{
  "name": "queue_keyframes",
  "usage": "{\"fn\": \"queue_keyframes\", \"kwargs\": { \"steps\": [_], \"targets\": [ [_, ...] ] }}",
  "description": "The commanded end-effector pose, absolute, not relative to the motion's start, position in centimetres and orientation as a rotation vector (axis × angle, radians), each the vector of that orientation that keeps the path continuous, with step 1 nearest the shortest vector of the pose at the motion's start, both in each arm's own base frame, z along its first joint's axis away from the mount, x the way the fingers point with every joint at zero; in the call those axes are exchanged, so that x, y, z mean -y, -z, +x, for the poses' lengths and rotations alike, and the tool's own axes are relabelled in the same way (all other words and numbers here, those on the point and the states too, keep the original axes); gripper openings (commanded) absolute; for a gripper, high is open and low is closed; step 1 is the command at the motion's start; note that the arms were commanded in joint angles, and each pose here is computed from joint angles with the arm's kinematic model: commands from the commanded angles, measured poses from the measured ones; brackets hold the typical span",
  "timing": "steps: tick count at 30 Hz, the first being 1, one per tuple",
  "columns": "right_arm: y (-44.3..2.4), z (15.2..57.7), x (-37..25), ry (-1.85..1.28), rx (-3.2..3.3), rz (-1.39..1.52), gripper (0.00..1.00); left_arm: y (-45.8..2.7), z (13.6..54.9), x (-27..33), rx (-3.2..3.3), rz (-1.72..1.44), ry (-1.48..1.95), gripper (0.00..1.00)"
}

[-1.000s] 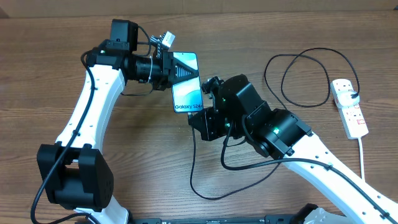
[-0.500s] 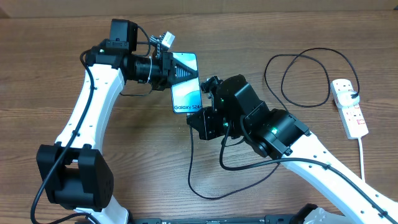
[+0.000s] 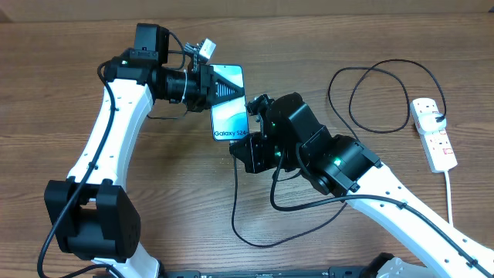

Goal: Plug charger to phone and switch on socket

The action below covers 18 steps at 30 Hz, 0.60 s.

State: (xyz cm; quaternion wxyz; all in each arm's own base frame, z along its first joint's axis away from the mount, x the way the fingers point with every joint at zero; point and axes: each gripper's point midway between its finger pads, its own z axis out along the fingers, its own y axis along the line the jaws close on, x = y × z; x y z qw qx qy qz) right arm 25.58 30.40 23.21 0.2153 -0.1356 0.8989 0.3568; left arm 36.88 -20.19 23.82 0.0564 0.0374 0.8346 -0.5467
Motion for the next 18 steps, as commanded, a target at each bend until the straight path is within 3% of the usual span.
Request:
{"fn": "queue_keyframes", "kwargs": {
  "steps": [1,12,15,17,18],
  "targets": [
    [-25.87,30.17,-29.02,-0.863,-2.331,-0.237,0.04,-24.42,34.82,21.7,-2.536,0.176,1.755,0.04],
    [-26.31,30.39,-29.23,-0.874,-2.309,-0.239,0.12,-24.16,34.99,21.58,-2.545,0.171,1.73,0.04],
    [-26.44,30.45,-29.3,-0.877,-2.302,-0.24,0.23,-24.16,34.99,21.58,-2.545,0.171,1.73,0.04],
    [-26.45,30.47,-29.29,-0.877,-2.301,-0.239,0.25,-24.18,35.0,21.58,-2.544,0.172,1.73,0.04],
    [-26.44,30.47,-29.29,-0.877,-2.301,-0.239,0.32,-24.16,35.01,21.57,-2.544,0.171,1.729,0.04]
  ]
}}
